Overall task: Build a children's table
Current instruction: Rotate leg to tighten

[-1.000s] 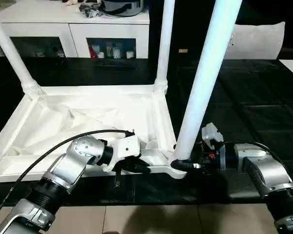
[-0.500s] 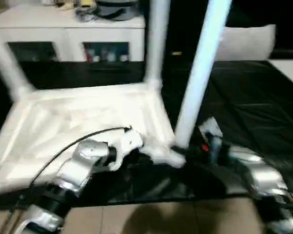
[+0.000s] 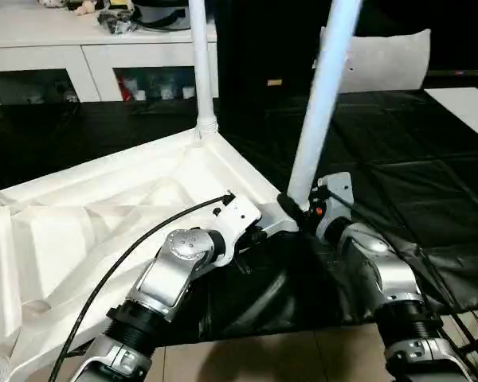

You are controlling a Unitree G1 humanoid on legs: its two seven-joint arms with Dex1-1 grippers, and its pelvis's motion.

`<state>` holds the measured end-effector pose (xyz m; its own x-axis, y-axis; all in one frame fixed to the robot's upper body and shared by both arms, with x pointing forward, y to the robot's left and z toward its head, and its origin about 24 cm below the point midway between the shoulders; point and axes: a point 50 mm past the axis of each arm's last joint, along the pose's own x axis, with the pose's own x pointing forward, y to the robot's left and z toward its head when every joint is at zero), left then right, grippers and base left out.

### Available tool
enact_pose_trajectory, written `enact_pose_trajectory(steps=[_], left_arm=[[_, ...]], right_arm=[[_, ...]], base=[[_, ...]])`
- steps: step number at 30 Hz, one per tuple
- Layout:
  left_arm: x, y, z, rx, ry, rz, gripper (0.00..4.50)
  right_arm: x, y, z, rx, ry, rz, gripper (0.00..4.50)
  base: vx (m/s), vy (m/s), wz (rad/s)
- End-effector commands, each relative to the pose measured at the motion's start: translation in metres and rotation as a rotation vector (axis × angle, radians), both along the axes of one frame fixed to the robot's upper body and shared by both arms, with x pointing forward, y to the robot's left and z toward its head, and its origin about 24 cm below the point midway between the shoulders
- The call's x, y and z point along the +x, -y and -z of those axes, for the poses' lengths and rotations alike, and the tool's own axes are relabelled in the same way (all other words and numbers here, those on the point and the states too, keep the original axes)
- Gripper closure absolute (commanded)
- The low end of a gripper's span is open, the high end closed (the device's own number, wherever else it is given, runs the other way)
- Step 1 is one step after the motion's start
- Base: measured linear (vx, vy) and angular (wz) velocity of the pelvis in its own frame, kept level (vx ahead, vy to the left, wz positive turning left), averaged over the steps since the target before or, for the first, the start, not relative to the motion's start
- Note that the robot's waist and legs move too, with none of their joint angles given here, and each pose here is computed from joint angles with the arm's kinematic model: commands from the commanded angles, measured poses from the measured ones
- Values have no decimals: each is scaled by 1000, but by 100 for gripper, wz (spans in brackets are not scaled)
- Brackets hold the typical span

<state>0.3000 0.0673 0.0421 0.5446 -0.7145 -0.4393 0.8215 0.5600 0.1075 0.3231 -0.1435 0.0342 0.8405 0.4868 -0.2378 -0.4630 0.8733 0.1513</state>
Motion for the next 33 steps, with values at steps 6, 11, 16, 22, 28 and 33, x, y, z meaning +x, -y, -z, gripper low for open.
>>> enact_pose_trajectory(steps=[6, 11, 16, 22, 28, 33], left_arm=[[-3, -18, 0, 49, 50, 139, 450], [-10, -30, 2, 74, 19, 271, 450], [-14, -45, 5, 138, -17, 396, 450], [-22, -53, 5, 161, -76, 543, 450], [-26, -56, 1, 149, -120, 624, 450], [-27, -59, 0, 153, -138, 653, 450]], right_arm=[[-11, 23, -9, -25, 45, -226, 41], [-14, 41, -20, -59, 59, -347, 8], [-27, 43, -27, -65, 50, -580, 8], [-35, 36, -30, -51, 40, -734, 34], [-39, 29, -27, -27, 15, -807, 96], [-45, 24, -23, -5, -21, -869, 138]], base=[[0, 0, 0], [0, 0, 0], [0, 0, 0], [0, 0, 0], [0, 0, 0], [0, 0, 0]])
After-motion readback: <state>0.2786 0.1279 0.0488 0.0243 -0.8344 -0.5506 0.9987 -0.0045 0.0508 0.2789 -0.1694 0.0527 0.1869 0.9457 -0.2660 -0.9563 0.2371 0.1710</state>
